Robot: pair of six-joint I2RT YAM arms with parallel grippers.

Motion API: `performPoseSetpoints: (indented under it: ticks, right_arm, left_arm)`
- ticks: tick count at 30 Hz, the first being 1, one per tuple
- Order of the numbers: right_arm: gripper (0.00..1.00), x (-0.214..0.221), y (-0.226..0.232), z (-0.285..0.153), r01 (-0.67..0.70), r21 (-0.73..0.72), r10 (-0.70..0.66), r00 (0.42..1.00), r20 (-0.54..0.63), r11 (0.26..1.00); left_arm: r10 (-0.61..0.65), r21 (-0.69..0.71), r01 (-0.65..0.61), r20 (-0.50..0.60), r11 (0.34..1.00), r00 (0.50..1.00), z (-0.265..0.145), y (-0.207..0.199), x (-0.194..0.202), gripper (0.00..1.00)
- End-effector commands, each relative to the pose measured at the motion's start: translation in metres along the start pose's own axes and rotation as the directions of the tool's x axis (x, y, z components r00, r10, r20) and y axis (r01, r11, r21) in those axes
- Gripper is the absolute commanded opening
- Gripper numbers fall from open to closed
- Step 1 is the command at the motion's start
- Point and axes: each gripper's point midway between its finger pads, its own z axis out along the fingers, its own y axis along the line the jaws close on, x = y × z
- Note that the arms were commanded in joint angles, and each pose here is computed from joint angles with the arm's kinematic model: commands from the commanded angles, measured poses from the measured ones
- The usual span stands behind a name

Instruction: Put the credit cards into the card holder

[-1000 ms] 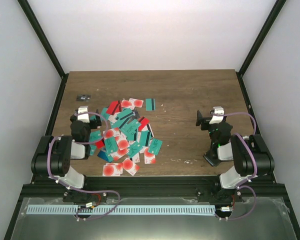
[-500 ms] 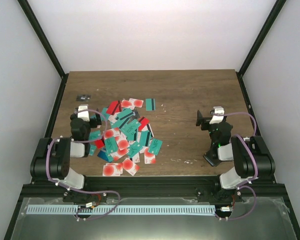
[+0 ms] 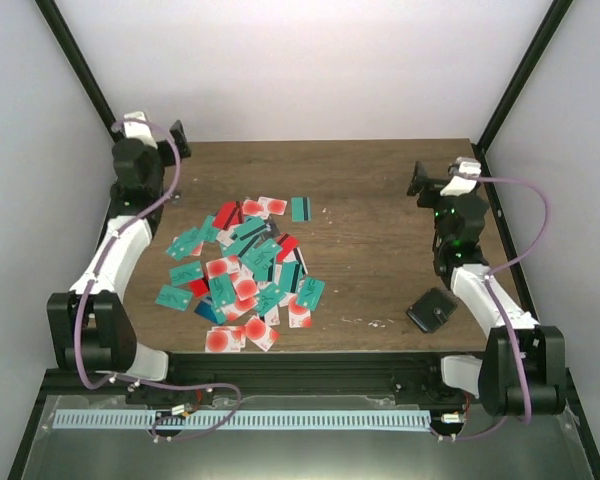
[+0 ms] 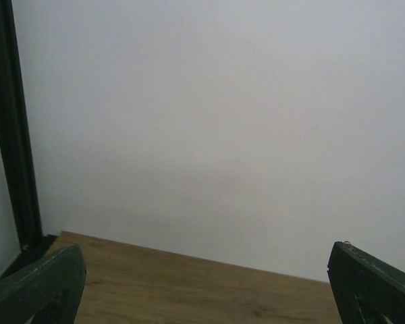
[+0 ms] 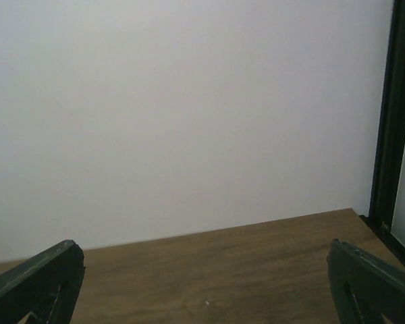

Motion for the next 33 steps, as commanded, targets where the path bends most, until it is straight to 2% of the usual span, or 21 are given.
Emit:
performPoseSetpoints:
  ticks: [1,3,5,7,9,11,14,16,18,20,22,25,27,29,33]
  right_arm:
    - [1.0,-0.016,-0.017,0.003,-0.166,0.129,0.178,0.98,-0.085,0.978]
    - [1.0,-0.021,-0.02,0.001,-0.193,0.158,0.209,0.973,-0.093,0.968]
    - [1.0,-0.021,-0.018,0.0,-0.196,0.156,0.215,0.969,-0.118,0.968]
    - [1.0,-0.023,-0.01,0.002,-0.207,0.125,0.225,0.961,-0.16,0.97]
    - [1.0,-0.018,-0.006,0.004,-0.201,0.11,0.221,0.952,-0.213,0.973]
    - [1.0,-0.008,-0.005,0.005,-0.215,0.119,0.239,0.935,-0.261,0.969]
    - [1.0,0.008,-0.001,-0.001,-0.273,0.136,0.304,0.893,-0.332,0.952]
    - [1.0,0.019,-0.002,-0.008,-0.308,0.171,0.351,0.861,-0.369,0.936]
    - [1.0,0.033,-0.005,-0.018,-0.324,0.228,0.393,0.822,-0.413,0.918]
    - [1.0,0.051,-0.009,-0.029,-0.31,0.289,0.418,0.767,-0.488,0.906]
    - [1.0,0.072,-0.014,-0.041,-0.277,0.372,0.452,0.692,-0.563,0.886]
    - [1.0,0.104,-0.022,-0.067,-0.204,0.486,0.509,0.558,-0.656,0.85]
    - [1.0,0.122,-0.025,-0.085,-0.158,0.547,0.549,0.477,-0.687,0.822]
    - [1.0,0.134,-0.027,-0.101,-0.125,0.586,0.577,0.421,-0.699,0.801]
    - [1.0,0.152,-0.033,-0.143,-0.043,0.677,0.653,0.316,-0.689,0.735]
  left_arm:
    - [-0.17,-0.016,0.17,-0.183,0.985,0.968,-0.002,-0.011,-0.006,1.0]
    - [-0.142,0.079,0.164,-0.23,0.983,0.963,-0.014,-0.029,-0.023,1.0]
    - [-0.137,0.086,0.164,-0.265,0.983,0.954,-0.028,-0.031,-0.024,1.0]
    - [-0.233,-0.07,0.223,-0.262,0.972,0.936,-0.041,-0.003,-0.02,1.0]
    - [-0.398,-0.232,0.345,-0.243,0.91,0.885,-0.06,0.028,-0.005,1.0]
    - [-0.52,-0.227,0.469,-0.293,0.853,0.802,-0.065,0.033,0.017,1.0]
    - [-0.64,-0.186,0.632,-0.429,0.753,0.637,-0.061,0.017,0.059,1.0]
    - [-0.708,-0.255,0.686,-0.47,0.681,0.528,-0.064,0.015,0.091,1.0]
    - [-0.734,-0.303,0.697,-0.488,0.65,0.472,-0.071,0.015,0.113,1.0]
    - [-0.74,-0.371,0.662,-0.502,0.651,0.447,-0.083,0.018,0.129,1.0]
    - [-0.713,-0.395,0.614,-0.541,0.683,0.445,-0.092,0.017,0.139,1.0]
    - [-0.635,-0.441,0.463,-0.607,0.769,0.477,-0.108,0.02,0.155,1.0]
    - [-0.591,-0.464,0.366,-0.642,0.806,0.488,-0.122,0.025,0.166,1.0]
    - [-0.564,-0.49,0.285,-0.664,0.824,0.491,-0.14,0.036,0.173,1.0]
    - [-0.52,-0.455,0.254,-0.721,0.854,0.457,-0.166,0.034,0.185,1.0]
